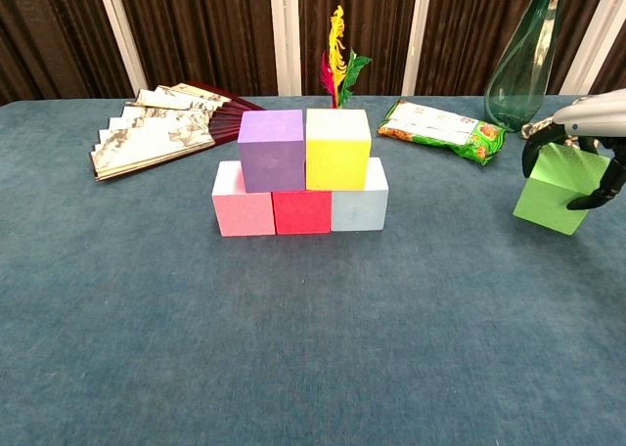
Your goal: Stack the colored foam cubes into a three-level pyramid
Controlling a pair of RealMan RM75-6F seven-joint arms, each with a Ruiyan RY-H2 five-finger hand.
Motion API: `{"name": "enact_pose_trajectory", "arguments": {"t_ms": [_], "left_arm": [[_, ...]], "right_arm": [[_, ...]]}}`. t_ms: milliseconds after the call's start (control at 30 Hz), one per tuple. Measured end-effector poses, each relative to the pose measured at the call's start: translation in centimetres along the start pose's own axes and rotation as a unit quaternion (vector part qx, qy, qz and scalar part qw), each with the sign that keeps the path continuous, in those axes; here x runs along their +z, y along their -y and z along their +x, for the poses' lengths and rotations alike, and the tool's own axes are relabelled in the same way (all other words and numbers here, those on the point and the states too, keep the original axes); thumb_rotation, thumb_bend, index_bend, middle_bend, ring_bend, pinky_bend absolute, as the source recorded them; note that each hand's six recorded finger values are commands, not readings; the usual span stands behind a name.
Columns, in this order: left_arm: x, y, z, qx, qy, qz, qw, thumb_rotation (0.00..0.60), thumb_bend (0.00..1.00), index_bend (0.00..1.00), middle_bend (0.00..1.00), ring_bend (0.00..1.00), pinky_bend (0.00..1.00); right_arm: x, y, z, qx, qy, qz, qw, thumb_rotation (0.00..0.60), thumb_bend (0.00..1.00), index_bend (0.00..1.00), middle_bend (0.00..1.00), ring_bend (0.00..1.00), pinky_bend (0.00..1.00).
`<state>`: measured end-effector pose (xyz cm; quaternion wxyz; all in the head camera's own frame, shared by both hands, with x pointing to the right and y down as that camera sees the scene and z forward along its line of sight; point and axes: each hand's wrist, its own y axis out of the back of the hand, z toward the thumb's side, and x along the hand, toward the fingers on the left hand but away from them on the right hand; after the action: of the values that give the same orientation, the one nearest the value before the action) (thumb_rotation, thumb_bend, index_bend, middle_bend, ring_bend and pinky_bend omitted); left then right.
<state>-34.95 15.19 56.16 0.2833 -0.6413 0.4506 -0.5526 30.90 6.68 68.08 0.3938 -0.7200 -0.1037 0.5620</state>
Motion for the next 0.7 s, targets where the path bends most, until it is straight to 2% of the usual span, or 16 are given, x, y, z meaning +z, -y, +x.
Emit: {"name": "enact_pose_trajectory", "arguments": {"t_ms": [367,700], "left_arm": [[-0.1,0.2,0.1,0.000,-0.004,-0.004,1.0000,0.600,0.17,0.00,0.04,0.00,0.00],[-0.1,0.2,0.2,0.002,-0.006,-0.008,0.9999,0.600,0.17,0.00,0.04,0.00,0.00]], "right_arm": [[0.4,-0.1,0.1,-0.018,-0.071,0.098,0.9925,0.600,0.31,0.39,0.32,0.34,0.51],[1.4,-0.1,-0.1,-0.011,-0.104,0.139,0.9848,0.600,0.33,0.39,0.32,0.30,0.45]]}}
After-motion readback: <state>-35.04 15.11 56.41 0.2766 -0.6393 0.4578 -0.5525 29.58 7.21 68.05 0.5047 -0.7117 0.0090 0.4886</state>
